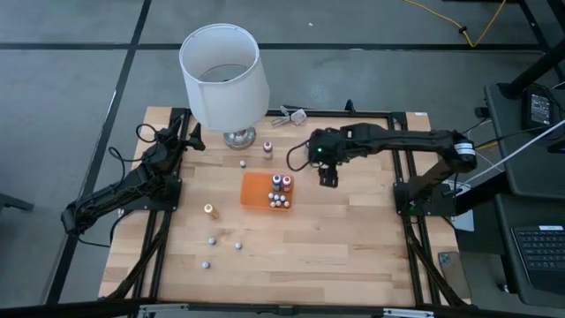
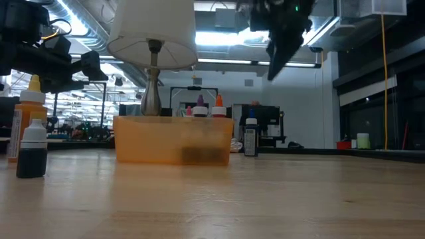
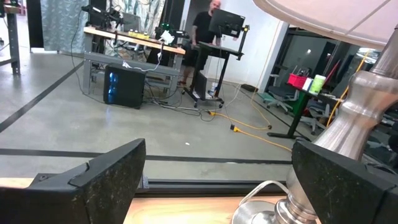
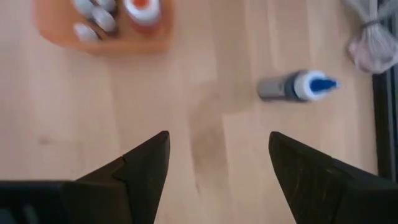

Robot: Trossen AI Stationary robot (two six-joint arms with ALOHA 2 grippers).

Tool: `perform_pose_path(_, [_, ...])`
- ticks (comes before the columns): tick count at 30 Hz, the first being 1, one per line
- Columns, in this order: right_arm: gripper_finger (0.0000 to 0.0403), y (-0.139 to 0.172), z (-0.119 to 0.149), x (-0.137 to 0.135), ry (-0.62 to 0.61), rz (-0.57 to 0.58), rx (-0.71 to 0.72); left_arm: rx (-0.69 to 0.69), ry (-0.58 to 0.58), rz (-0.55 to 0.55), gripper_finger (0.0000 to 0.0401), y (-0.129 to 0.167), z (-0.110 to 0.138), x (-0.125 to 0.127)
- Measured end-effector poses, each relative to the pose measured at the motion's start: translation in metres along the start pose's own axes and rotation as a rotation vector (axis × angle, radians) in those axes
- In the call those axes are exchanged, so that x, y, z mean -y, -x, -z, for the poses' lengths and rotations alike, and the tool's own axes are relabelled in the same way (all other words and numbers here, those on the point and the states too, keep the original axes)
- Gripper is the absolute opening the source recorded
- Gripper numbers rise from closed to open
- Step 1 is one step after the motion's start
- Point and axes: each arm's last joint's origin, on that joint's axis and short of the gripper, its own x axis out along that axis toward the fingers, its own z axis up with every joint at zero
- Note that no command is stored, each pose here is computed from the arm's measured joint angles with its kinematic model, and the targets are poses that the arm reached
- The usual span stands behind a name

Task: Pick & Place food coloring
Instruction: Put the big blue food coloring bottle into the orange bin

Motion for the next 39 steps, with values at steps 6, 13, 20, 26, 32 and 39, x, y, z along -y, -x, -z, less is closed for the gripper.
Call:
perform_pose_path(6, [0.0273, -0.02, 0.007, 0.031, 0.023, 0.03, -0.048, 0.0, 0.0, 0.0, 0.0391, 0.0, 0.0, 0.0])
perform_pose_path(13, [0.0273, -0.043, 0.002, 0.07, 0.119, 0.079, -0.026, 0.0, 0.0, 0.0, 0.0391, 0.0, 0.0, 0.0])
perform_pose_path(20, [0.0273, -0.073, -0.002, 0.095, 0.175, 0.046, -0.085, 0.0, 0.0, 0.0, 0.0391, 0.0, 0.0, 0.0])
perform_pose_path(26, [0.0273, -0.09, -0.015, 0.108, 0.156, 0.0, -0.078, 0.0, 0.0, 0.0, 0.0391, 0.0, 0.0, 0.0])
perform_pose_path(32, [0.0273, -0.104, -0.025, 0.112, 0.142, -0.05, -0.095, 0.0, 0.0, 0.0, 0.0391, 0.0, 0.0, 0.0])
perform_pose_path(39, [0.0273, -0.108, -0.024, 0.111, 0.089, -0.058, -0.121, 0.0, 0.0, 0.0, 0.0391, 0.0, 0.0, 0.0])
